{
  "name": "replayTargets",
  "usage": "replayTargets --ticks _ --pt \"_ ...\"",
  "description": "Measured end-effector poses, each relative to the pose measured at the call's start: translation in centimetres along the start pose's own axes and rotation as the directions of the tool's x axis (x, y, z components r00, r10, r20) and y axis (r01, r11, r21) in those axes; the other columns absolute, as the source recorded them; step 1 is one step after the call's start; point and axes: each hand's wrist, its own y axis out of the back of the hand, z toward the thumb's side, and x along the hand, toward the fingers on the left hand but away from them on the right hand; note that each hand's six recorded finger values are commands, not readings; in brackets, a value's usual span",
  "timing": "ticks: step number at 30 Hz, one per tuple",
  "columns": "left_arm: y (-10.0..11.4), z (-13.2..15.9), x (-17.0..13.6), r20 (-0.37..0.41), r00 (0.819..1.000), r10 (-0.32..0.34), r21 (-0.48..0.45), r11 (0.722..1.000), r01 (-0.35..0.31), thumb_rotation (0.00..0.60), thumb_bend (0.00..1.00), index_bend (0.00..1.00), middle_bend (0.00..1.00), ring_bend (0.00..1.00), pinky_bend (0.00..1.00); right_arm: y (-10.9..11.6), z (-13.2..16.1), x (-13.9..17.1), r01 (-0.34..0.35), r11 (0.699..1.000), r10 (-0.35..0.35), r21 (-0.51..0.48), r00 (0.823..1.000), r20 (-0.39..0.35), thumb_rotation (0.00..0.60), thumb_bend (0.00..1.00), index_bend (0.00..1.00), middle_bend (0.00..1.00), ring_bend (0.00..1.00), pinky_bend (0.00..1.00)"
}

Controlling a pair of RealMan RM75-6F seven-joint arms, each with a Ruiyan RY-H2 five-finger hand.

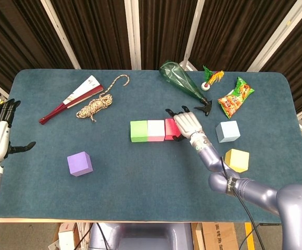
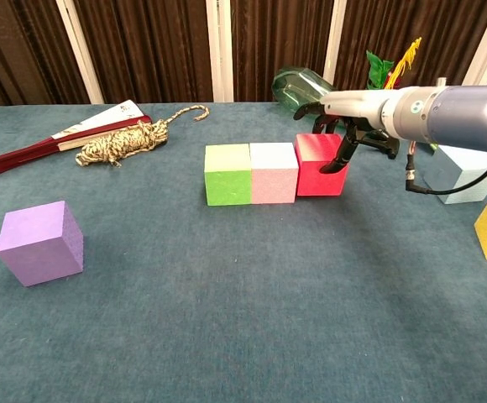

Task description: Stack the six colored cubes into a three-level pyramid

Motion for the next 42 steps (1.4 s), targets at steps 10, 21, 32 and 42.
replayTargets --ticks 10,21,32,42 --pt "0.0 0.09 0.05 -0.003 1.0 0.001 -0.001 1.0 -0.001 0.6 0.13 0.0 0.0 0.0 0.03 -0.26 0.07 -0.14 -0.003 1.0 0.003 0.006 1.0 0.001 0.6 0.29 0.08 0.45 0.28 0.04" --pt "0.0 0.01 0.15 -0.009 1.0 0.001 0.001 1.0 -0.001 0.6 0.13 0.0 0.0 0.0 0.03 -0.47 0.19 -0.36 0.001 1.0 -0.001 0.007 1.0 0.002 0.6 0.29 0.08 0.45 0.28 0.04" --pt "0.09 0.04 0.15 -0.013 1.0 0.0 0.001 1.0 0.0 0.6 0.13 0.0 0.0 0.0 0.03 -1.03 0.22 -0.21 -0.013 1.0 0.013 0.0 1.0 0.006 0.6 0.29 0.0 0.17 0.18 0.04" --pt "0.2 0.17 0.08 -0.013 1.0 0.001 -0.008 1.0 -0.001 0.6 0.13 0.0 0.0 0.0 0.03 -0.71 0.44 0.52 0.017 1.0 -0.017 -0.026 1.0 0.013 0.6 0.29 0.0 0.06 0.08 0.02"
